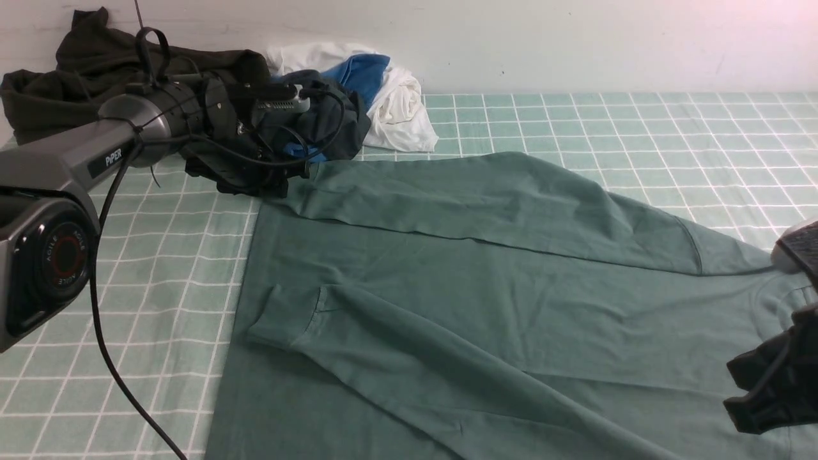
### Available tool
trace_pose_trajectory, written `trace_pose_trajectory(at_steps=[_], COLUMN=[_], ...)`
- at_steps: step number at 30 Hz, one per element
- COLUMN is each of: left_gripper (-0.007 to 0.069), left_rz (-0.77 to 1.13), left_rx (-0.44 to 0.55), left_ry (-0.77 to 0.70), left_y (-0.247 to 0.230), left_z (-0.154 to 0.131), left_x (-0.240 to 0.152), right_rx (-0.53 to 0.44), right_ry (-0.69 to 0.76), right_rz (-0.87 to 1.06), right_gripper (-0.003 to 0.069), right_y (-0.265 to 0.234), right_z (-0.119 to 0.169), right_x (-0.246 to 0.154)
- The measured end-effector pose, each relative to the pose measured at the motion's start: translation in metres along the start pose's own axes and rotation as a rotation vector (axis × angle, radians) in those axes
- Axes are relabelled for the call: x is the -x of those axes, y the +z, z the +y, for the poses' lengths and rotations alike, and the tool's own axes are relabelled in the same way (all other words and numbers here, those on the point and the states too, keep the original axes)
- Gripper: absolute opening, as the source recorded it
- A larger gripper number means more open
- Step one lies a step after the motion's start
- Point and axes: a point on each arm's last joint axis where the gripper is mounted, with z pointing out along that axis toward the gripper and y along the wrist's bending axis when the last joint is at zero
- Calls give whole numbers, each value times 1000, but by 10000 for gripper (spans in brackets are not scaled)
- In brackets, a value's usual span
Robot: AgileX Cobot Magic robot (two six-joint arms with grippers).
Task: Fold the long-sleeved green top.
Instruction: Use the left arm to clamp the cuff farthest from it, then use the left arm to drag and drop the cuff onto the cuff closest to the left arm
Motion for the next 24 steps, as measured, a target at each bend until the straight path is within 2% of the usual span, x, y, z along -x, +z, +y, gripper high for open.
trace_pose_trajectory(at_steps=[6, 8, 14, 19, 24], left_gripper=[80, 48, 23, 20, 20], left_rz=[1, 1, -20, -31, -11], left_rx=[0, 0, -8, -37, -94], left_ry=[14, 25, 97, 174, 263], left_y=[0, 0, -24, -70, -133], left_z=[0, 0, -7, -32, -73], left_x=[0, 0, 12, 26, 29], right_rx=[0, 0, 0, -1, -2], right_ry=[0, 0, 0, 0, 0], right_rz=[2, 2, 3, -10, -23], right_gripper=[-14, -14, -14, -14, -14], right_y=[0, 0, 0, 0, 0], right_z=[0, 0, 0, 0, 0], right_x=[0, 0, 0, 1, 2])
